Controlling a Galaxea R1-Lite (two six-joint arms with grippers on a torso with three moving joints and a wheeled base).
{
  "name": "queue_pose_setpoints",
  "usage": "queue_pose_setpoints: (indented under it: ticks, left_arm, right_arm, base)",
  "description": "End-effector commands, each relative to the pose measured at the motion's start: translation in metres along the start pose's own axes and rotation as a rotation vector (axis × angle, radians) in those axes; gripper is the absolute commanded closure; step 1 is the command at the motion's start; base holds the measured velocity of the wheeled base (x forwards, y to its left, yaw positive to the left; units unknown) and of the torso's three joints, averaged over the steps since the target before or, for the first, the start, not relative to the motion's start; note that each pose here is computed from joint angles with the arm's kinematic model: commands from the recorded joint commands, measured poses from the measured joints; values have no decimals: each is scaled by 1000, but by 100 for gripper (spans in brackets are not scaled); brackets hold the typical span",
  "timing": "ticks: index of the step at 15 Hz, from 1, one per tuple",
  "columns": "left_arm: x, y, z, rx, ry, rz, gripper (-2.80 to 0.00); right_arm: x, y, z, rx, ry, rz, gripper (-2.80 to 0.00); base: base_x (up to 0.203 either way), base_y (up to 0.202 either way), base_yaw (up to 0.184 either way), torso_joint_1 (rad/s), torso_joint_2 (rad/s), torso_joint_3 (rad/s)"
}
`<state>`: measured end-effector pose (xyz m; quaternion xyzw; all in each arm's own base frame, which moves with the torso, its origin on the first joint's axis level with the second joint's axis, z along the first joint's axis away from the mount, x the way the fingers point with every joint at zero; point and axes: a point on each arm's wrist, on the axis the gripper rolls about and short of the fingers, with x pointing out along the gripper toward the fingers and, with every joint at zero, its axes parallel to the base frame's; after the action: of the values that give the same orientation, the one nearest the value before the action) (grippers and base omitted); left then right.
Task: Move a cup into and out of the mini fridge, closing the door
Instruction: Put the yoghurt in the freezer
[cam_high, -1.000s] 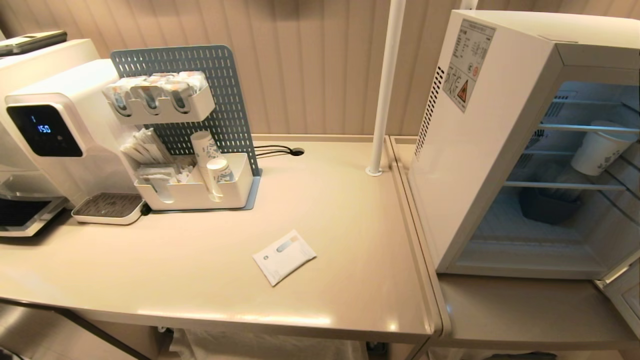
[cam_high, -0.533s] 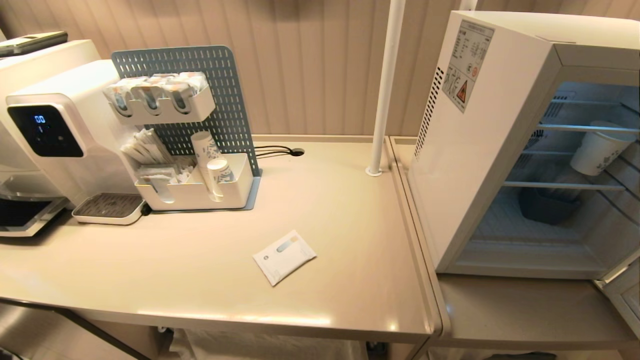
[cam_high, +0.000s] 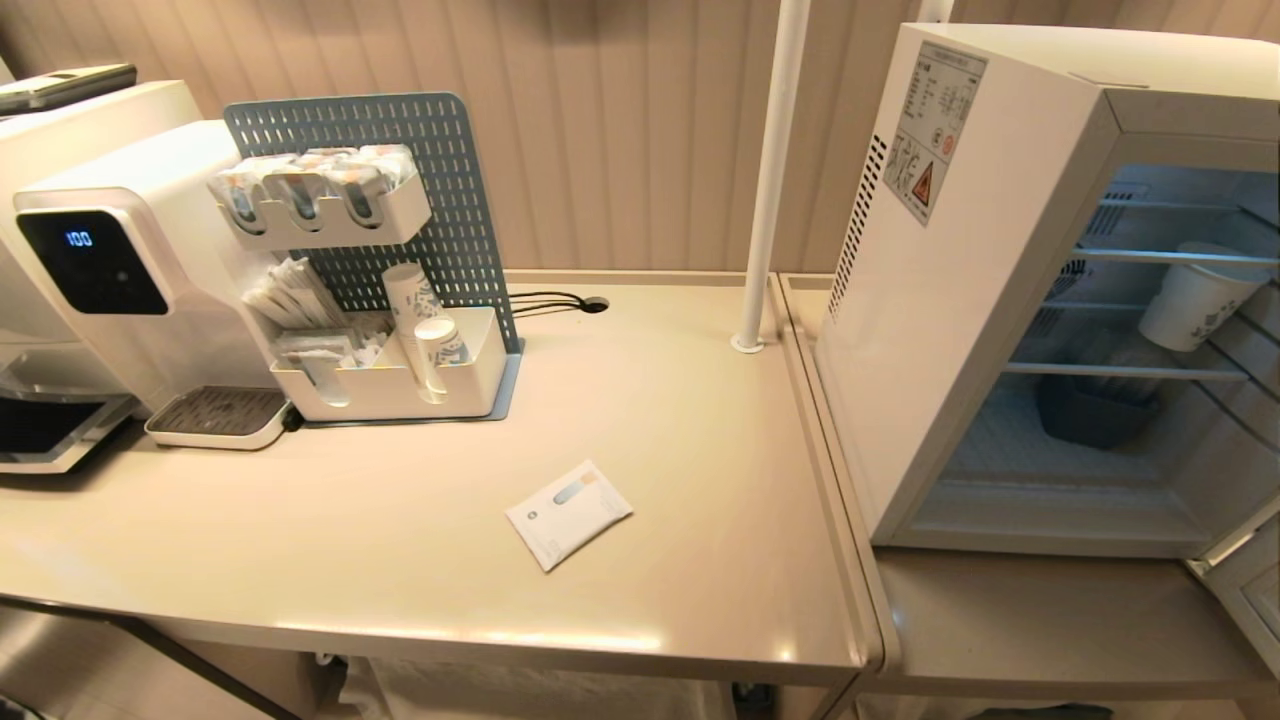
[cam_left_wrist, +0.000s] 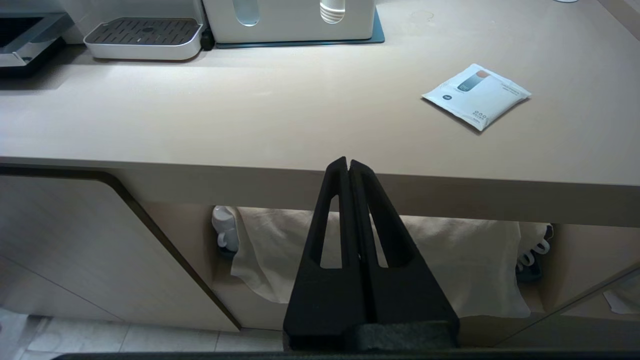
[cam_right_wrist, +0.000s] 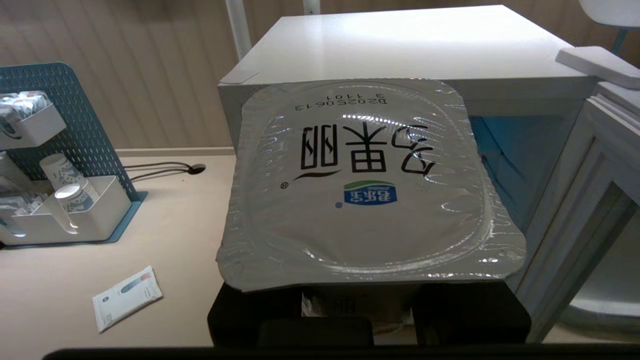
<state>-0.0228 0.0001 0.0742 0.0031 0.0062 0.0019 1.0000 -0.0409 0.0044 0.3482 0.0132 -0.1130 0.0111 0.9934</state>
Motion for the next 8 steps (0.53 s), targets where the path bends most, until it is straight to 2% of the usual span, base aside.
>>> queue_pose_setpoints:
  ticks: [1,5,8]
  left_arm:
    - [0,0,0,2,1,1,0]
    - [0,0,0,6,0,1,0]
    - [0,0,0,6,0,1,0]
  right_arm:
    - [-22,2,-6,-2,-34,4,0]
    - [-56,3,-33,-5,-66,38,0]
    - [-72,3,-63,-4,-67,73,0]
  base:
    - [0,0,0,0,0,0]
    - [0,0,0,0,0,0]
    - [0,0,0,0,0,0]
